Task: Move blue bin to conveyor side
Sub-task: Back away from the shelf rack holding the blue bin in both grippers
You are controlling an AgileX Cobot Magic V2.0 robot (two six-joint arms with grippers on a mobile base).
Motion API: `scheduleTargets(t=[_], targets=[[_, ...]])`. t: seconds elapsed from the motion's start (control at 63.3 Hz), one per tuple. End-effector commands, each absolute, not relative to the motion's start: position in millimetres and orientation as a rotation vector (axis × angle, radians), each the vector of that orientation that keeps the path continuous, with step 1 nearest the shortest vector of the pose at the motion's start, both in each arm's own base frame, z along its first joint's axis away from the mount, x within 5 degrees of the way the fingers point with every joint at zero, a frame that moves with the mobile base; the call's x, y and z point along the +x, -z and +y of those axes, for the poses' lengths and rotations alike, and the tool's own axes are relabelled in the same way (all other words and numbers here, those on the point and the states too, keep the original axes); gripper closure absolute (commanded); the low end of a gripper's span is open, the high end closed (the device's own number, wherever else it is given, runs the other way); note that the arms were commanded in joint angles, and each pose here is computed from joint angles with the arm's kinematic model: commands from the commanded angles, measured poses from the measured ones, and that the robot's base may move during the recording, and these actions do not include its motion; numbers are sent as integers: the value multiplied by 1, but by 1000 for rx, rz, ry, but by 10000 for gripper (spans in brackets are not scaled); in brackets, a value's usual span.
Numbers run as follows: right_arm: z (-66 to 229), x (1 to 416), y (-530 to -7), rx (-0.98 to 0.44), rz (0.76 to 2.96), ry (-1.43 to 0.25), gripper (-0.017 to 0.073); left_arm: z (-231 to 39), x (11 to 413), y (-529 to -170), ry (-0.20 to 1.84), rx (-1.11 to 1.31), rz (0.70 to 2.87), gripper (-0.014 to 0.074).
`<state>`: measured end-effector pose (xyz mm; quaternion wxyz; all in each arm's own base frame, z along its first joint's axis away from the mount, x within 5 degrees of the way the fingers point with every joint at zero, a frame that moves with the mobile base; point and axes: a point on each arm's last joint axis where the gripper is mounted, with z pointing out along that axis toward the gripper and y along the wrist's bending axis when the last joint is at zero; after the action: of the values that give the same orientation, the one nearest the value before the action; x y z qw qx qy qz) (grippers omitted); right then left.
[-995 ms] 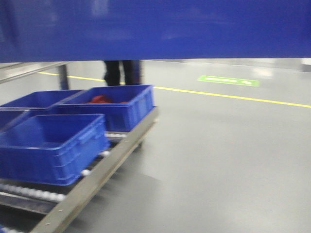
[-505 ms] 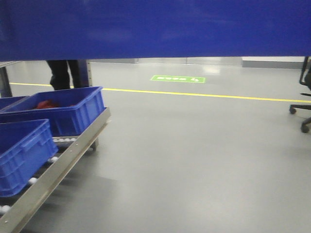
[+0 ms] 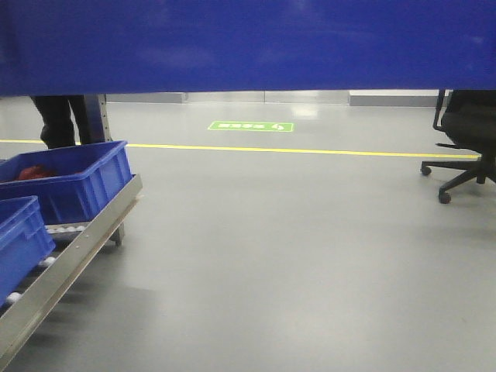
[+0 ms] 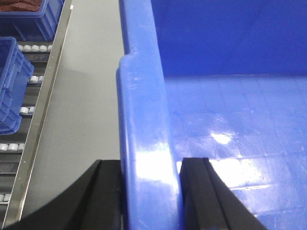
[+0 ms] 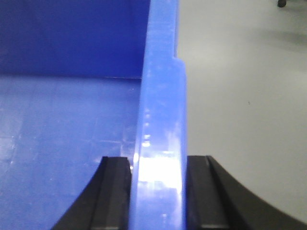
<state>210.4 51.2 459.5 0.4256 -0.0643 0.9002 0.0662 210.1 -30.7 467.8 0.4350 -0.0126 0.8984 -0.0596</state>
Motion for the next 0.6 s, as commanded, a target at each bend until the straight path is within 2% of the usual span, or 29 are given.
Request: scheduleTargets(t=[0.0, 0.584], targets=[[50, 208, -475, -166, 2115, -169, 634, -33, 205, -484, 187, -3, 2105, 613], [50, 208, -475, -166, 2115, -169, 634, -33, 205, -484, 187, -3, 2105, 613]])
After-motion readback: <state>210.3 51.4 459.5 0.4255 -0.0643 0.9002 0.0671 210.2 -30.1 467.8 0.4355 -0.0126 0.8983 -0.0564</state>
